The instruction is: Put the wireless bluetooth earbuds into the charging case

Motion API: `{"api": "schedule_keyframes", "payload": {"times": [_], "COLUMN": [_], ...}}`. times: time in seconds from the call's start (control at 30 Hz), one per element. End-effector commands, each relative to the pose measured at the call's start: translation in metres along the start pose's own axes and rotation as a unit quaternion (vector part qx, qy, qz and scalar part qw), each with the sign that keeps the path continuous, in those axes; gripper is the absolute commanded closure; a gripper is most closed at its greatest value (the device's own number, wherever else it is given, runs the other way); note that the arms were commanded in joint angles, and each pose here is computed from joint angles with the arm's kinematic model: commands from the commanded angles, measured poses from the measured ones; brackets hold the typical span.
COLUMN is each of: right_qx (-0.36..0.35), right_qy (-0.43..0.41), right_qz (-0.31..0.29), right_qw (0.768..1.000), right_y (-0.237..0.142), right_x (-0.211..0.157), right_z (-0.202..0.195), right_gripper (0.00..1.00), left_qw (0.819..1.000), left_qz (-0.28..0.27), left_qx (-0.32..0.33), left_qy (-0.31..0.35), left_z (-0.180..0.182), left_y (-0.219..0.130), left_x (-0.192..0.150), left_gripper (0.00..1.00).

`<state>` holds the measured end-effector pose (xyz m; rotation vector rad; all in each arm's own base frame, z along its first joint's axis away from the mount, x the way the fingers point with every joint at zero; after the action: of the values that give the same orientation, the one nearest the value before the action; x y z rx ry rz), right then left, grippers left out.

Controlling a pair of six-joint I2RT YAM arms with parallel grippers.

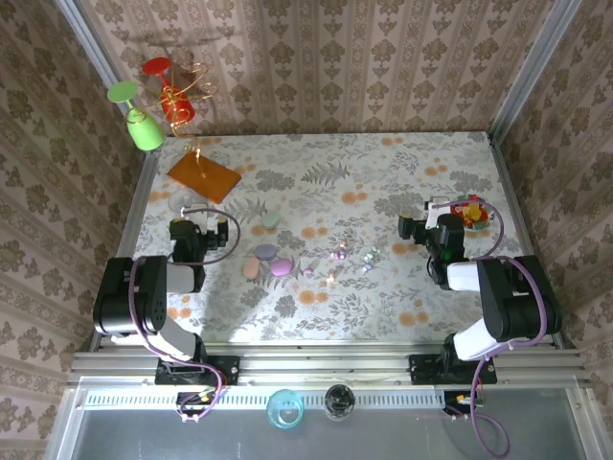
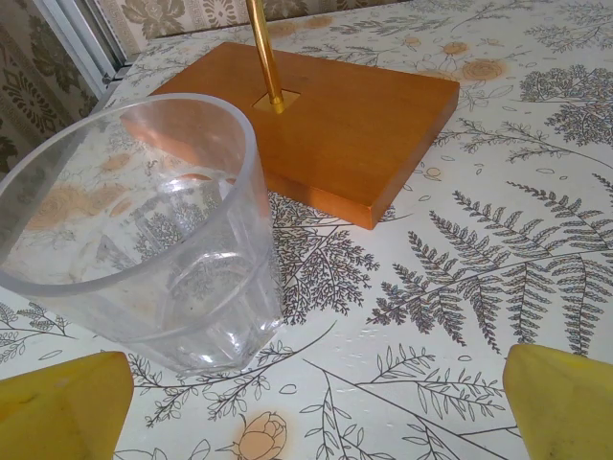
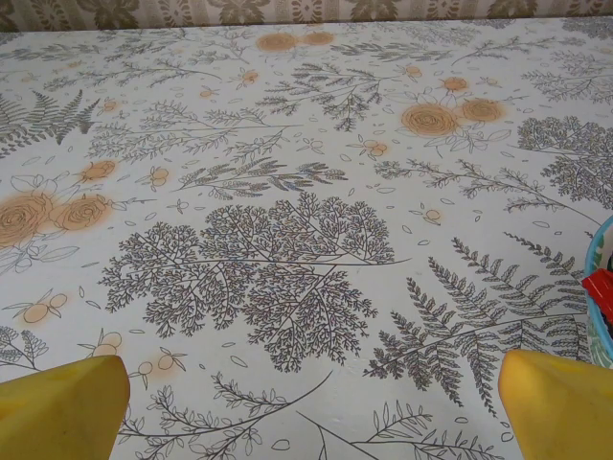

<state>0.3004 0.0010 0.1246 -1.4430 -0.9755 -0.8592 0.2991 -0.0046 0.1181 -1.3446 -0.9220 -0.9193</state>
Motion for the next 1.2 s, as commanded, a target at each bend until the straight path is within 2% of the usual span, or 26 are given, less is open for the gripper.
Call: {"api": "schedule_keyframes", "payload": {"times": [0.0,1.0,1.17], "right_qx": [-0.004,-0.004,0.003], "right_qy": [0.003,0.002,-0.003], "right_qz": [-0.020,-0.024,-0.020], "right_qw": [1.000,1.000,1.000], "right_y": [0.003,0.002,-0.005], "right_x": [0.009,0.009,0.023], "right_z": [-0.002,-0.002,-0.001], "right_gripper": [0.00,0.00,0.00], "left_qw": [1.000,1.000,1.000], "left_qz": [-0.025,-0.026,-0.025], "left_qx": [-0.001,-0.001,-0.001], "left_qy": [-0.009,-0.009,-0.009], "left_z": [0.000,0.001,0.000], "left_y": [0.003,0.003,0.003], "left_x": [0.012,0.012,0.012], "left_gripper": [0.00,0.00,0.00]}}
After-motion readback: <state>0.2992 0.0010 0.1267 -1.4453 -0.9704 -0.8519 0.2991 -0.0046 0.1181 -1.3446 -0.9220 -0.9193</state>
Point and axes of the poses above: each hand's point on the last joint's axis, 136 mm out from that joint toward the fingers, its own y axis out along the fingers, its own z axis along the line the jaws close on, x = y × z, the point moved 10 cm from there along -y, back along the fingers, and after that the axes turned 7 degrees about -y, right-handed, at the moved point
